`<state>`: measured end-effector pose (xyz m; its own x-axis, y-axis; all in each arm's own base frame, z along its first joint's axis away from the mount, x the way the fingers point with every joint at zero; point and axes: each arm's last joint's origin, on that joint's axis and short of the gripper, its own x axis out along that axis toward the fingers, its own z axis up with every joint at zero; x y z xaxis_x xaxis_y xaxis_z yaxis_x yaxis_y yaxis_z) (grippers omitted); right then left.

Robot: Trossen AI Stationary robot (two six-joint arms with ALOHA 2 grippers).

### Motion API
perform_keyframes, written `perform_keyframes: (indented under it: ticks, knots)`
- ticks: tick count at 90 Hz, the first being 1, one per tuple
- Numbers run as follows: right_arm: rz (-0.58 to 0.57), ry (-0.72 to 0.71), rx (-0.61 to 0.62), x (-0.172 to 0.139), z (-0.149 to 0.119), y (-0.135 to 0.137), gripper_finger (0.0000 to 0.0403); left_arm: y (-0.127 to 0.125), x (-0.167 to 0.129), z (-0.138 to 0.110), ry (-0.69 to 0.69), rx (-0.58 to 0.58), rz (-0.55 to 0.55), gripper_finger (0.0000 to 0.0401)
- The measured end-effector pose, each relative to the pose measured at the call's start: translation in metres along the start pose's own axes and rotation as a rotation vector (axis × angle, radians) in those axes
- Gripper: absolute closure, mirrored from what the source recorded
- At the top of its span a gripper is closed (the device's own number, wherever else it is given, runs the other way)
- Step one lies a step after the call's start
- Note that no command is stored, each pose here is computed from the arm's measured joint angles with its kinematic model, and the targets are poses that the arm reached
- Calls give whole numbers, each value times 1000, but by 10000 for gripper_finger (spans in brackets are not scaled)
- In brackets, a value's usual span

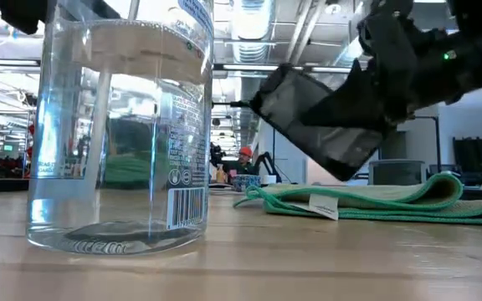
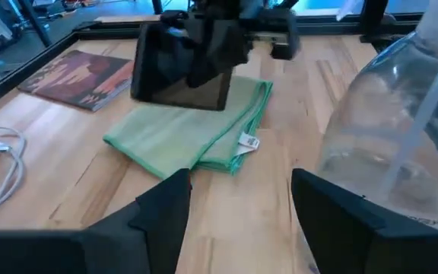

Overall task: Apply microfiber cloth
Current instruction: Spray the front of the black cellphone with the spray bottle

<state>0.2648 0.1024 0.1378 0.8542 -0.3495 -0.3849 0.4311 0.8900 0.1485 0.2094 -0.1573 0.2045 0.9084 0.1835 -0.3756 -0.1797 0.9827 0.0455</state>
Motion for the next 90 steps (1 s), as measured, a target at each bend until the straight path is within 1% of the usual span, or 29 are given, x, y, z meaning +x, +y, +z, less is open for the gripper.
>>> perform_keyframes:
  ticks: [9, 18, 26, 36, 46, 54, 68, 78, 84, 90]
  knots:
    - [-41, 188, 49, -1, 8, -16, 395, 0, 0, 0, 2, -5, 2, 193]
    - [-51, 362, 66, 1, 9, -29, 395, 1, 1, 0, 4, -4, 4, 193]
    - [-18, 433, 92, 7, 13, -33, 393, 1, 1, -1, 6, -4, 6, 193]
    - [24, 500, 90, 17, 16, -34, 381, 2, 1, -1, 13, -5, 12, 193]
    - [70, 547, 68, 25, 23, -33, 370, 2, 1, -2, 19, -7, 16, 193]
    - [69, 600, 40, 24, 31, -32, 358, 2, 1, -2, 19, -10, 16, 193]
    - [49, 716, -40, 20, 56, -28, 321, 2, 1, -2, 19, -13, 16, 193]
    - [67, 826, -96, 17, 61, -26, 288, 3, 1, -2, 19, -13, 16, 193]
    - [93, 916, -85, 13, 58, -30, 271, 3, 1, -2, 20, -12, 16, 193]
    - [127, 974, -52, 12, 57, -31, 258, 3, 1, -3, 24, -14, 18, 193]
